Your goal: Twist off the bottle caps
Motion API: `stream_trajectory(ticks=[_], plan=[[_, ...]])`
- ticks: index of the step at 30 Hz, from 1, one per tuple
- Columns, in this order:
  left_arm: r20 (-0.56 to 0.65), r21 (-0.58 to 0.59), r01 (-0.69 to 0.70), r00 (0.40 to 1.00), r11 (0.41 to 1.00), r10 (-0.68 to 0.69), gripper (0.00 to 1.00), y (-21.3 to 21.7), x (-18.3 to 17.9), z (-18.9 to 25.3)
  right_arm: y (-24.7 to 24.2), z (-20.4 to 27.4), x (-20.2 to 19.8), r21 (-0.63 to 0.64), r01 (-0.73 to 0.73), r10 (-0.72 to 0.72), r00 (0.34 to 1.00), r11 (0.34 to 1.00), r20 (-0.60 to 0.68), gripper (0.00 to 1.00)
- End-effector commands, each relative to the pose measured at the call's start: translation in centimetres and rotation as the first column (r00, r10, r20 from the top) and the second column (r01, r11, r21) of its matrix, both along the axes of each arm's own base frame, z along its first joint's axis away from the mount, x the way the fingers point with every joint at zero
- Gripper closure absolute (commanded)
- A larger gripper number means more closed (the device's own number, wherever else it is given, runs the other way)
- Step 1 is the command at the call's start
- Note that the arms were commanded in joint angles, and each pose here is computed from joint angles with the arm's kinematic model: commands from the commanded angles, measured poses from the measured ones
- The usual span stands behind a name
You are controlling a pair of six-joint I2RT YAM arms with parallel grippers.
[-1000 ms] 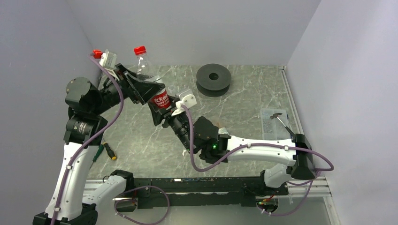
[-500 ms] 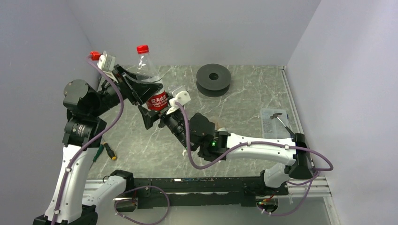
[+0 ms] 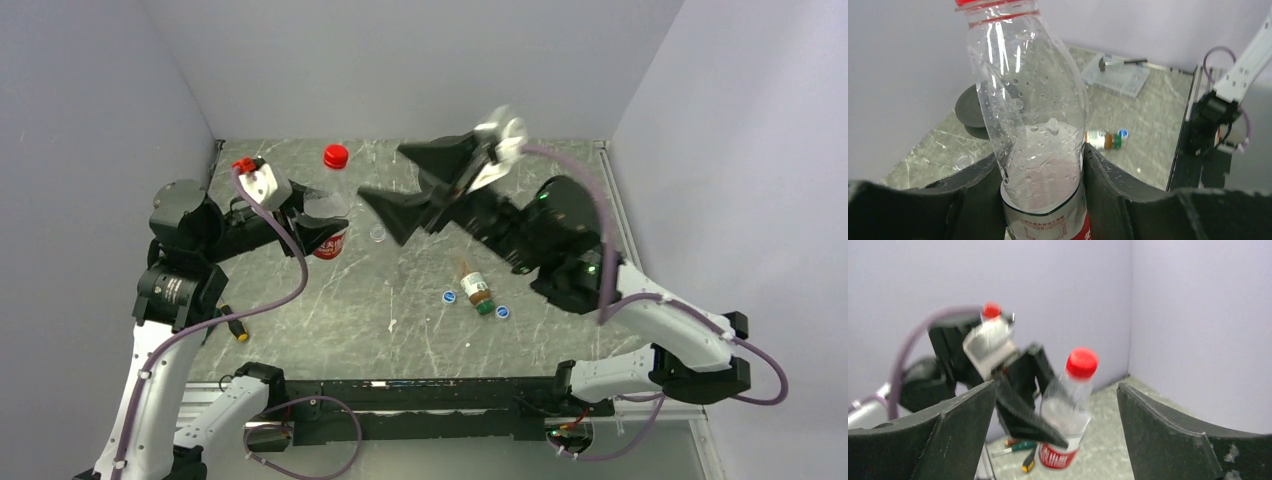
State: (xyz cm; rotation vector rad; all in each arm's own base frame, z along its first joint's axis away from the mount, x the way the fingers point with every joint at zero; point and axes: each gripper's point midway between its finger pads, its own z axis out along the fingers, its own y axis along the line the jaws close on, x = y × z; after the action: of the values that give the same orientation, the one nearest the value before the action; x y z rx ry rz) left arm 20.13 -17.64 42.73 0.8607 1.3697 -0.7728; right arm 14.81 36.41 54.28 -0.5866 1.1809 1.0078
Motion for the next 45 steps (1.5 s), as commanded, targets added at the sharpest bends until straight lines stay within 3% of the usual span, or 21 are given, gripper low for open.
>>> stream_trajectory(ticks=[1,11,19,25,31,36,40,45], plan=[[0.081,0.114,0.109,0.990,0.987,-0.119,1.00,-0.5,-1.2,-2.0,-1.0,1.4,0.7,0.023,-0.045,0.046,0.996,0.999,-0.070,0.08],[0.077,0.119,0.149,0.984,0.982,-0.159,1.00,-0.7,-1.9,-2.4,2.5,0.2,4.3,-0.011,0.012,-0.014,0.983,1.000,-0.185,0.18],[0.070,0.112,0.148,0.985,0.983,-0.157,1.00,-0.7,-2.0,-2.7,2.7,-0.1,5.7,0.037,-0.009,0.018,0.972,0.999,-0.236,0.33],[0.071,0.112,0.136,0.987,0.984,-0.144,1.00,-0.7,-1.8,-2.9,4.1,-0.7,5.5,0.055,-0.071,0.083,0.959,0.996,-0.270,0.50],[0.081,0.110,0.114,0.989,0.987,-0.123,1.00,-0.5,-1.5,-2.7,5.0,-2.0,5.8,0.044,-0.079,0.089,0.944,0.996,-0.317,0.44],[0.085,0.107,0.103,0.990,0.989,-0.113,1.00,-0.4,-1.4,-2.6,5.2,-2.5,6.5,0.045,-0.056,0.068,0.937,0.997,-0.342,0.46],[0.082,0.106,0.098,0.991,0.990,-0.106,1.00,-0.4,-1.3,-2.6,5.1,-2.3,6.6,0.066,-0.051,0.071,0.934,0.997,-0.349,0.60],[0.058,0.102,0.103,0.992,0.989,-0.109,1.00,-0.4,-1.3,-3.2,5.0,-2.0,6.4,0.082,-0.061,0.086,0.938,0.995,-0.337,0.85]])
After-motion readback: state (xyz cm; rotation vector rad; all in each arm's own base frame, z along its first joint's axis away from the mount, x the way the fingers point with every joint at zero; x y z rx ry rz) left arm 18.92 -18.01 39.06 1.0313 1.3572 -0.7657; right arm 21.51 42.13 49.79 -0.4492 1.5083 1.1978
